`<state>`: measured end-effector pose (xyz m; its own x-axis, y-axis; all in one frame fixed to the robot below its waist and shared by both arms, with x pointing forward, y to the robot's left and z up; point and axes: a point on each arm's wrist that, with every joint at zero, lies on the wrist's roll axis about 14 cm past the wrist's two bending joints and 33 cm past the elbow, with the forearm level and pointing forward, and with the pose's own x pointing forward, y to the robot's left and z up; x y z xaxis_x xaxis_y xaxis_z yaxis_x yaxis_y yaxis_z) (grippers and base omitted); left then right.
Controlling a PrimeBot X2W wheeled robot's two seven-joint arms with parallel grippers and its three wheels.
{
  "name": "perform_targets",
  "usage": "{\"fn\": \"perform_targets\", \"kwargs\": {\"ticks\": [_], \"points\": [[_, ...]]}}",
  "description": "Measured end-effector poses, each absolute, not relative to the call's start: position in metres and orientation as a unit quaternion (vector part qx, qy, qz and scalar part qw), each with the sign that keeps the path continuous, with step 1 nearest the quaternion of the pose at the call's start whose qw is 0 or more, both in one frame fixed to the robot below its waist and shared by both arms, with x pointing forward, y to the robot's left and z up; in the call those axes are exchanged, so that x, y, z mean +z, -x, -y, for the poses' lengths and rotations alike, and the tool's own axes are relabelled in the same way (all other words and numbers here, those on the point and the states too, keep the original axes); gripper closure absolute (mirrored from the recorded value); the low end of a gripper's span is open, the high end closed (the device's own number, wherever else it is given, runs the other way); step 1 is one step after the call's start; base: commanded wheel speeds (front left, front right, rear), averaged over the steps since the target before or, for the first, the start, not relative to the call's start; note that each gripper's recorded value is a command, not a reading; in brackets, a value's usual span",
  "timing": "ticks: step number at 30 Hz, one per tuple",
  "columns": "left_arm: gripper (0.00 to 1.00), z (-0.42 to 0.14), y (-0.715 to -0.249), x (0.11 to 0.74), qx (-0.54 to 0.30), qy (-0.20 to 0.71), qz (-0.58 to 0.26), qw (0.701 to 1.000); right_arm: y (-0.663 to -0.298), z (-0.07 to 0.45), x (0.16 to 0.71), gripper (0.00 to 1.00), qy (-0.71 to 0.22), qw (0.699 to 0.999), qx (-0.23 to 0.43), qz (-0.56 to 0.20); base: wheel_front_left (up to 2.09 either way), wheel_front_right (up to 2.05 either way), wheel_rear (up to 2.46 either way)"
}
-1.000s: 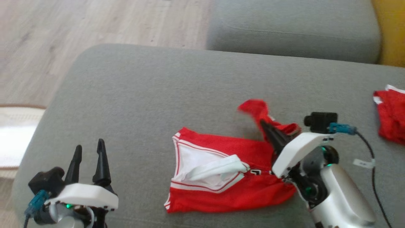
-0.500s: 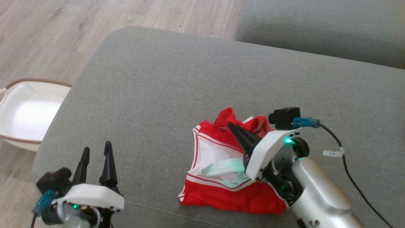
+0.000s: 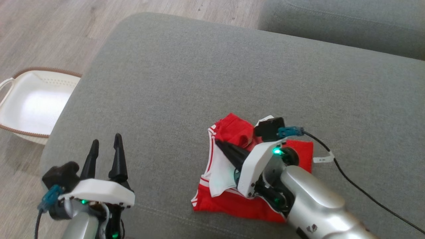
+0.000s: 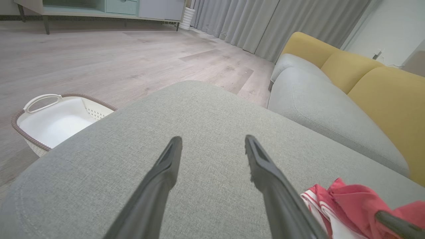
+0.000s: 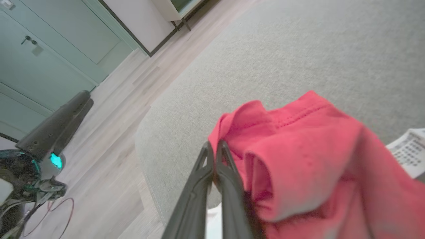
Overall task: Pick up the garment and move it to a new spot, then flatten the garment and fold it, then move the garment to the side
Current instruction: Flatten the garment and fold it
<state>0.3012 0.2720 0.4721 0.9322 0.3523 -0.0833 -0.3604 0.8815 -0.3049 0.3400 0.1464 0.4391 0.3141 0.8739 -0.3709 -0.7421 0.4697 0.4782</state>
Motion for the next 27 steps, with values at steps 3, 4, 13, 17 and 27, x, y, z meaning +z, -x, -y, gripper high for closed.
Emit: {"fn": "perform_targets", "kwargs": {"ticks": [3, 4, 13, 17, 27], "points": [[0.00, -0.270, -0.306, 0.473, 0.177, 0.159, -0.012, 0.971, -0.337, -0.149, 0.442, 0.00, -0.128, 0.799, 0.506, -0.300, 0.00, 0.00, 0.00], [0.00, -0.269, -0.308, 0.473, 0.175, 0.160, -0.012, 0.971, -0.339, -0.149, 0.446, 0.00, -0.136, 0.800, 0.504, -0.294, 0.00, 0.00, 0.00], [0.00, -0.260, -0.328, 0.487, 0.150, 0.159, 0.009, 0.976, -0.399, -0.116, 0.525, 0.00, -0.181, 0.856, 0.460, -0.149, 0.00, 0.00, 0.00], [0.00, -0.251, -0.336, 0.498, 0.132, 0.154, 0.026, 0.979, -0.443, -0.036, 0.543, 0.00, -0.144, 0.911, 0.379, -0.077, 0.00, 0.00, 0.00], [0.00, -0.222, -0.348, 0.516, 0.075, 0.124, 0.049, 0.988, -0.438, 0.088, 0.500, 0.00, -0.131, 0.964, 0.221, -0.070, 0.00, 0.00, 0.00]]}}
